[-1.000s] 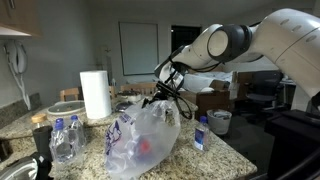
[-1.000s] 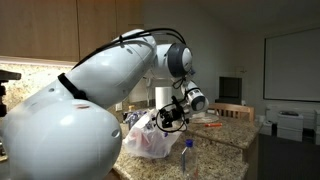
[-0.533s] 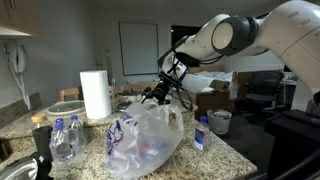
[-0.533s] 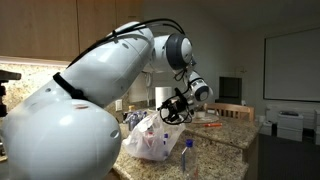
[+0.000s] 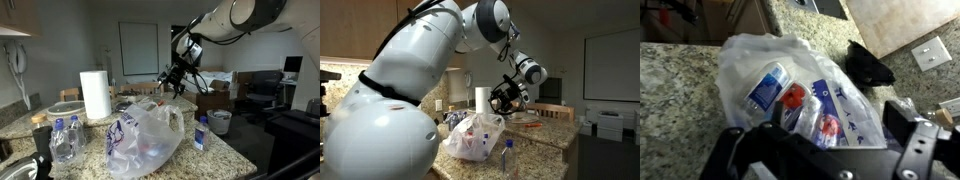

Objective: Place five empty water bottles inside the clear plastic bag

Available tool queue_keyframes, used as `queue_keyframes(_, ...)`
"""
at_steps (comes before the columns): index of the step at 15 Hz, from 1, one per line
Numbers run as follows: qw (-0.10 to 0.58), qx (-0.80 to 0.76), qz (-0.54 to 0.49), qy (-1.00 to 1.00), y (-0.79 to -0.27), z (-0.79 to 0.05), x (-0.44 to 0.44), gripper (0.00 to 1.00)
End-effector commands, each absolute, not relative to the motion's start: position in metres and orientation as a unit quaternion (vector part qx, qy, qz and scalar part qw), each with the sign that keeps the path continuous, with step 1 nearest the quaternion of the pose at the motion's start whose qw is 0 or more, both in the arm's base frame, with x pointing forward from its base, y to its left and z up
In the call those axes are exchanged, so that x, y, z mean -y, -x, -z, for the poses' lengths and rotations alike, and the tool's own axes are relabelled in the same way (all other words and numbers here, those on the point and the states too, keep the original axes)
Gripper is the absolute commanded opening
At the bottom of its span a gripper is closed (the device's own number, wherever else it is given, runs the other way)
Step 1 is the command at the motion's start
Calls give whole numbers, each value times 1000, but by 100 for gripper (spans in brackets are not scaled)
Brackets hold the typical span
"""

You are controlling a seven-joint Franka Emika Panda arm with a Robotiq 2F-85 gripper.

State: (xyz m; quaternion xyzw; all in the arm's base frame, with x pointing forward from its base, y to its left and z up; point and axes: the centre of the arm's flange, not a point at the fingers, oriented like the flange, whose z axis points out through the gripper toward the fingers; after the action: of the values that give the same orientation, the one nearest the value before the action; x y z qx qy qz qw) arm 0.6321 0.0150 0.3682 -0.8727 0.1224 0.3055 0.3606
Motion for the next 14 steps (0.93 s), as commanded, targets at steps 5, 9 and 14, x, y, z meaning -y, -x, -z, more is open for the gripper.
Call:
queue_keyframes(5,213,-198,-173,941,-553,-353,75,100)
queue_keyframes(9,100,-164,-139,971,-540,-331,98,100)
queue_keyframes(14,18,-113,-105,988,-515,-304,86,100)
